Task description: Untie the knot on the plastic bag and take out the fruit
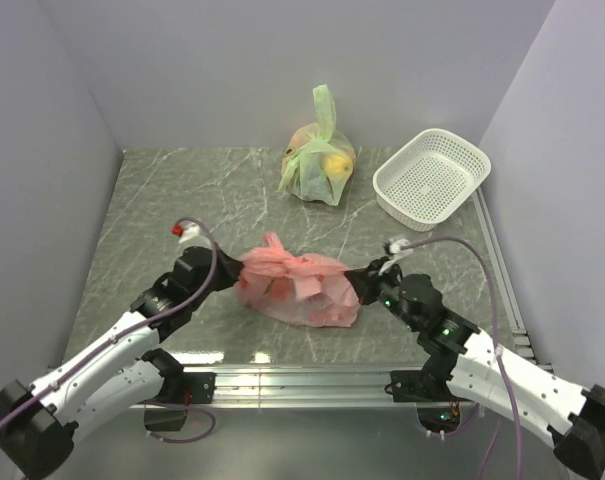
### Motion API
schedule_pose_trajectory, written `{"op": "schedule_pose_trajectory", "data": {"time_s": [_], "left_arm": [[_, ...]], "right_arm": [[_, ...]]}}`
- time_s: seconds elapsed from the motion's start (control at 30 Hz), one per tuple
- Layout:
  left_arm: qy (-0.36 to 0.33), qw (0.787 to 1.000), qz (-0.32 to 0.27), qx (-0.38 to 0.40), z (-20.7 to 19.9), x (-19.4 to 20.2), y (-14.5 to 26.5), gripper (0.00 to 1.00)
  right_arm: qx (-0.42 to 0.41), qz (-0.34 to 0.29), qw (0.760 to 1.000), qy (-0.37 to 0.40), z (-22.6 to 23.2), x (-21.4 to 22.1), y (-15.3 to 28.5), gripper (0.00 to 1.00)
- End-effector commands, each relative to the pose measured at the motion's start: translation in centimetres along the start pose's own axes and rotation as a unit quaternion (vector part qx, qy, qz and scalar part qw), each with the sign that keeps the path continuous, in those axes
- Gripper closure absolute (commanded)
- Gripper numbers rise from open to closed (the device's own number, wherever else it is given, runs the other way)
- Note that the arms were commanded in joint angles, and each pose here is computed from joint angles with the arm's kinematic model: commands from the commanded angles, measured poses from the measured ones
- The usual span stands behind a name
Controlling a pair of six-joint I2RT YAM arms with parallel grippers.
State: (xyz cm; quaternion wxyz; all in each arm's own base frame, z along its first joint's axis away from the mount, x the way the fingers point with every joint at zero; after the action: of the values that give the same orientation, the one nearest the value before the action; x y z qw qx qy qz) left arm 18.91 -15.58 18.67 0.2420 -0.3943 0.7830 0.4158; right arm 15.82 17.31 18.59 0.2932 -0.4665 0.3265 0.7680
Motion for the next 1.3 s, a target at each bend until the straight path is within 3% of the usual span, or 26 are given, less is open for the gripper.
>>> {"op": "schedule_pose_trajectory", "data": {"time_s": [0.0, 0.1, 0.17, 0.27, 0.3, 0.33, 0.4, 0.67, 0.83, 0.97, 1.27], "left_arm": [[0.062, 0.990, -0.061, -0.113, 5.0, -1.3, 0.4, 0.99], [0.085, 0.988, -0.075, -0.104, 5.6, -1.9, 0.6, 1.00], [0.074, 0.993, -0.063, -0.072, 4.9, -1.7, 0.6, 1.00], [0.050, 0.997, -0.050, -0.017, 3.6, -1.9, 0.4, 1.00], [0.044, 0.998, -0.047, -0.007, 3.3, -2.0, 0.4, 0.99], [0.029, 0.999, -0.040, 0.001, 3.1, -2.0, 0.4, 0.99], [0.017, 0.999, -0.030, 0.015, 2.2, -2.6, 0.6, 0.99], [-0.023, 0.999, -0.023, 0.010, 0.7, -4.9, 2.4, 0.99], [-0.029, 0.999, -0.020, 0.010, 0.3, -5.4, 2.8, 0.99], [-0.031, 0.999, -0.017, 0.007, 0.5, -5.3, 3.0, 1.00], [-0.027, 0.999, -0.018, 0.005, 0.5, -5.3, 3.0, 0.99]], "right_arm": [[0.088, -0.095, 0.987, -0.093, -2.7, -1.3, 1.1, 1.00], [0.095, -0.122, 0.980, -0.123, -3.1, -2.0, 1.9, 1.00], [0.062, -0.100, 0.988, -0.097, -2.3, -2.2, 2.1, 1.00], [0.011, -0.042, 0.999, 0.003, -1.0, -3.1, 2.2, 0.74], [-0.013, -0.041, 0.999, 0.025, 0.0, -4.6, 2.5, 0.54], [-0.018, -0.008, 0.999, 0.045, 0.1, -4.2, 2.4, 0.46], [-0.053, -0.002, 0.994, 0.095, 1.4, -6.1, 2.9, 0.35], [-0.107, 0.065, 0.964, 0.236, 5.1, -9.2, 2.0, 0.33], [-0.075, 0.124, 0.940, 0.310, 6.4, -8.0, -0.6, 0.33], [-0.017, 0.134, 0.924, 0.357, 6.7, -8.3, -2.2, 0.35], [-0.009, 0.156, 0.898, 0.412, 8.1, -6.1, -4.1, 0.39]]}}
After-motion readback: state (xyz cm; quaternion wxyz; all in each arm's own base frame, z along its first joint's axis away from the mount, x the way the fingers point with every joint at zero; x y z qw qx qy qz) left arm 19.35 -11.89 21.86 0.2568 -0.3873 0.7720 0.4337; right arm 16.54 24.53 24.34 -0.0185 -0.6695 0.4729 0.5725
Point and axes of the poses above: each gripper's point midway between its finger pads, its own y axis back along the fingers, its own z axis along the line the jaws close on, x = y × z, the point moved 7 cm from there along y, back along the fingers, and after that the axes turned 2 degrees about -y, right-handed, at the moved point
